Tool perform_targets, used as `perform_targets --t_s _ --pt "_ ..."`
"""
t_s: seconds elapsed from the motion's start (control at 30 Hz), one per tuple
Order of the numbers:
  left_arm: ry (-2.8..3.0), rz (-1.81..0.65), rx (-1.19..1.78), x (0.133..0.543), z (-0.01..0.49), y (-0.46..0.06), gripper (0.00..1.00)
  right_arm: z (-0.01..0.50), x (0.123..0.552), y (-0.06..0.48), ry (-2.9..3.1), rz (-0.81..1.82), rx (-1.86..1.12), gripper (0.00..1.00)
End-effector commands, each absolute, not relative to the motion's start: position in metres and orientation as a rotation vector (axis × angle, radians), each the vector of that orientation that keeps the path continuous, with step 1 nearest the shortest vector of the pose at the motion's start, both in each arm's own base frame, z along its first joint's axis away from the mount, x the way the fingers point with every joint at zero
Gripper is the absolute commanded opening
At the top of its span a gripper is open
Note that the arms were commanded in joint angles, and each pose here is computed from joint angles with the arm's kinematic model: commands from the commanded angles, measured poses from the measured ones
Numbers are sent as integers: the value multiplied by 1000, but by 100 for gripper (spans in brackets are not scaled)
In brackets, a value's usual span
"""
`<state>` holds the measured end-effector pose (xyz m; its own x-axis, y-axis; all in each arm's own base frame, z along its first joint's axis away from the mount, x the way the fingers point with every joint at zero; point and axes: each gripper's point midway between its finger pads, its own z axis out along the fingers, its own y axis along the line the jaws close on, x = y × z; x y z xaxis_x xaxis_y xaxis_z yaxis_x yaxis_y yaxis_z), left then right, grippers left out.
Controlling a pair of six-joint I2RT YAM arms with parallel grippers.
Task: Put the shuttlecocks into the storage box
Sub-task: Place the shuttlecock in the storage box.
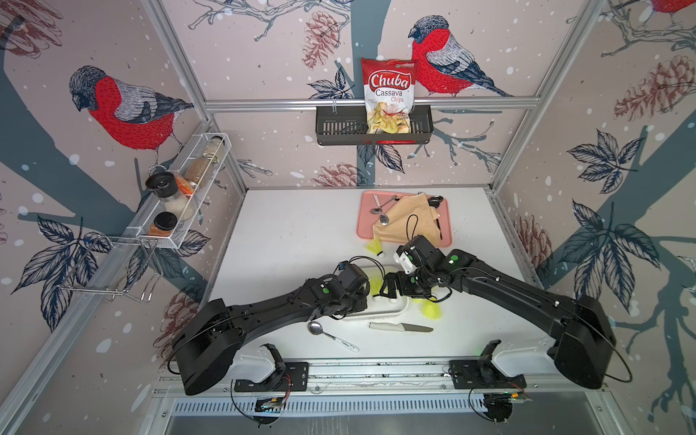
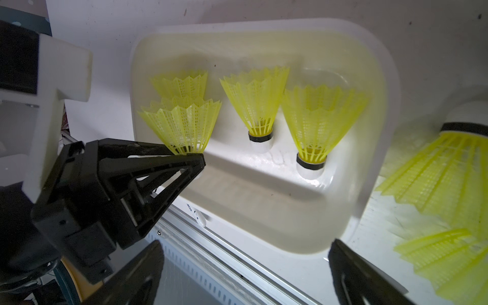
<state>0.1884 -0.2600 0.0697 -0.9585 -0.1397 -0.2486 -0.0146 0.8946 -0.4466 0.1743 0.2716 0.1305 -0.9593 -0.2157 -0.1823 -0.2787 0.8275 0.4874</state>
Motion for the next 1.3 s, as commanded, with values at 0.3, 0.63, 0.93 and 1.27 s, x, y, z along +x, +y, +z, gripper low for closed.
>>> perform_targets --t_s 0.3,0.63,0.93,1.27 --pt "2785 -639 -101 192 63 -264 24 130 180 281 2868 830 -383 98" --pt "2794 -625 -91 195 58 -269 30 127 179 279 2876 823 -380 98" --pt "2814 -574 -65 194 53 -268 36 126 179 279 2877 822 -377 98" --pt "2805 -567 -57 192 58 -265 37 127 180 279 2883 815 -376 98"
